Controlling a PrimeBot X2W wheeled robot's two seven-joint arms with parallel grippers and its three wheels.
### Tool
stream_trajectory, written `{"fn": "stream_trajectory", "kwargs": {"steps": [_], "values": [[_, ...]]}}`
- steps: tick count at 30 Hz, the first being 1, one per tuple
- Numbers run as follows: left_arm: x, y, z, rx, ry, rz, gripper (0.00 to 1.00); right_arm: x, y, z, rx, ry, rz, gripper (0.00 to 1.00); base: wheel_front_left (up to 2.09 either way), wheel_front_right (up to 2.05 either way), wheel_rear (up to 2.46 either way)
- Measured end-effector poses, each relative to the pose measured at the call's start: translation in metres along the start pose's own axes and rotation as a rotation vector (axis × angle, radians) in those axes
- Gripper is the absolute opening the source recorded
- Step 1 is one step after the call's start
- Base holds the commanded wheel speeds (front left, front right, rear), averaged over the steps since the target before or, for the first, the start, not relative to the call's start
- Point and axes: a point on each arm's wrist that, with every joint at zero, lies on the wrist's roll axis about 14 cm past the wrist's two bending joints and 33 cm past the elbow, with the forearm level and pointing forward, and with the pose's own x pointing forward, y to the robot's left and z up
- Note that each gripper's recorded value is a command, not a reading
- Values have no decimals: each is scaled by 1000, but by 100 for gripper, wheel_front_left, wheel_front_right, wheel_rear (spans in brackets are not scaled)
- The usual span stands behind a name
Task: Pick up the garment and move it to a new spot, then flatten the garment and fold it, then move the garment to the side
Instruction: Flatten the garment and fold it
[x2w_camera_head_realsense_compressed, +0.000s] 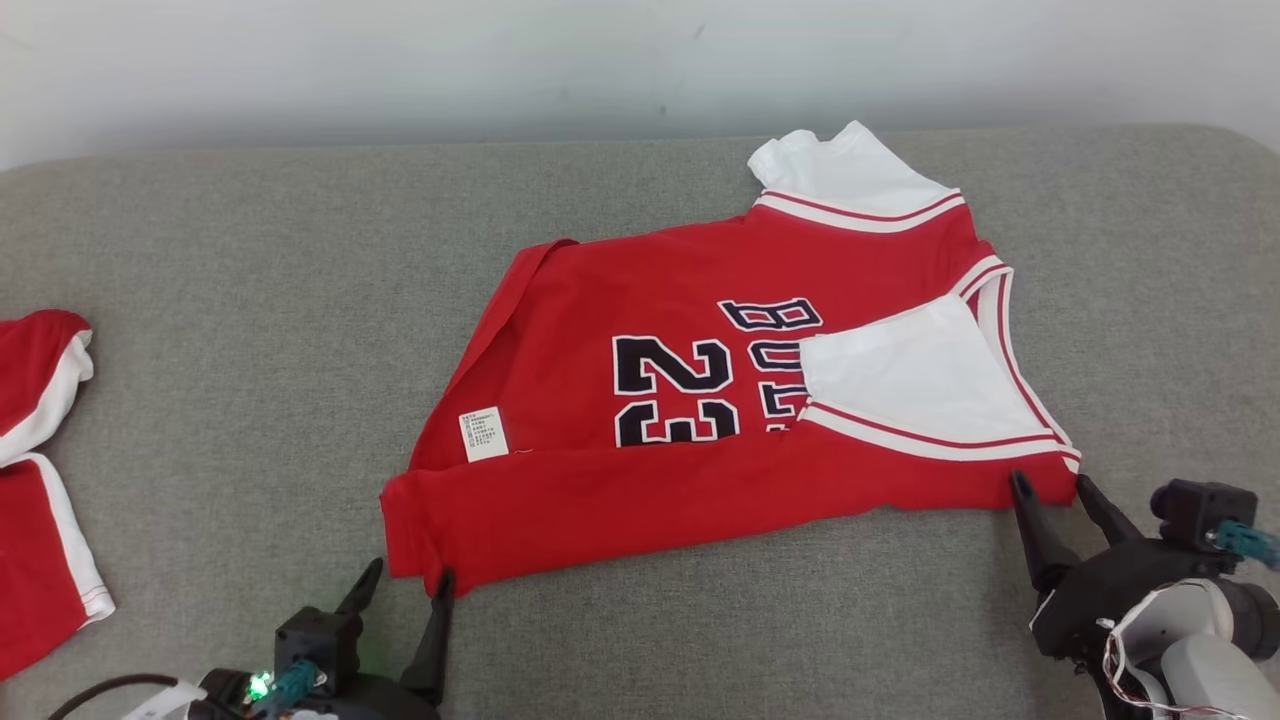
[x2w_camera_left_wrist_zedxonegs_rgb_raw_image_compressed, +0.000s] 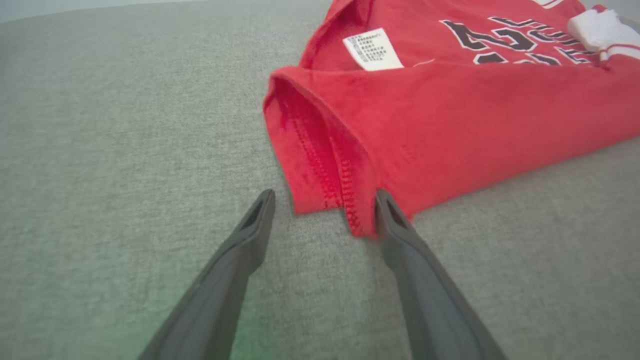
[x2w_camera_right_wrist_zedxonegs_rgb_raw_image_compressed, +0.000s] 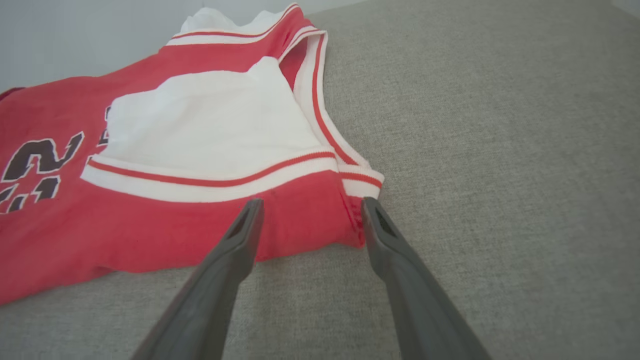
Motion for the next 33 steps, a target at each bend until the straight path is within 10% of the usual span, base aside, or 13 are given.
{"fn": "stream_trajectory", "kwargs": {"steps": [7, 8, 9, 10, 33], "values": [[6, 5, -4, -12, 23, 28, 100, 7, -8, -8, -83, 39, -24, 98, 0, 0, 0], [7, 5, -5, -13, 27, 29, 48, 8, -8, -10, -88, 47, -26, 23, 0, 0, 0], [8, 5, -6, -14, 30, 32, 18, 9, -8, -10, -84, 45, -28, 0, 0, 0, 0], [8, 4, -7, -18, 36, 26, 0, 10, -6, -10, -80, 45, -27, 0, 0, 0, 0], [-70, 7, -17, -50, 47, 75, 0, -90, -19, -43, 155, 47, -57, 0, 0, 0, 0]]}}
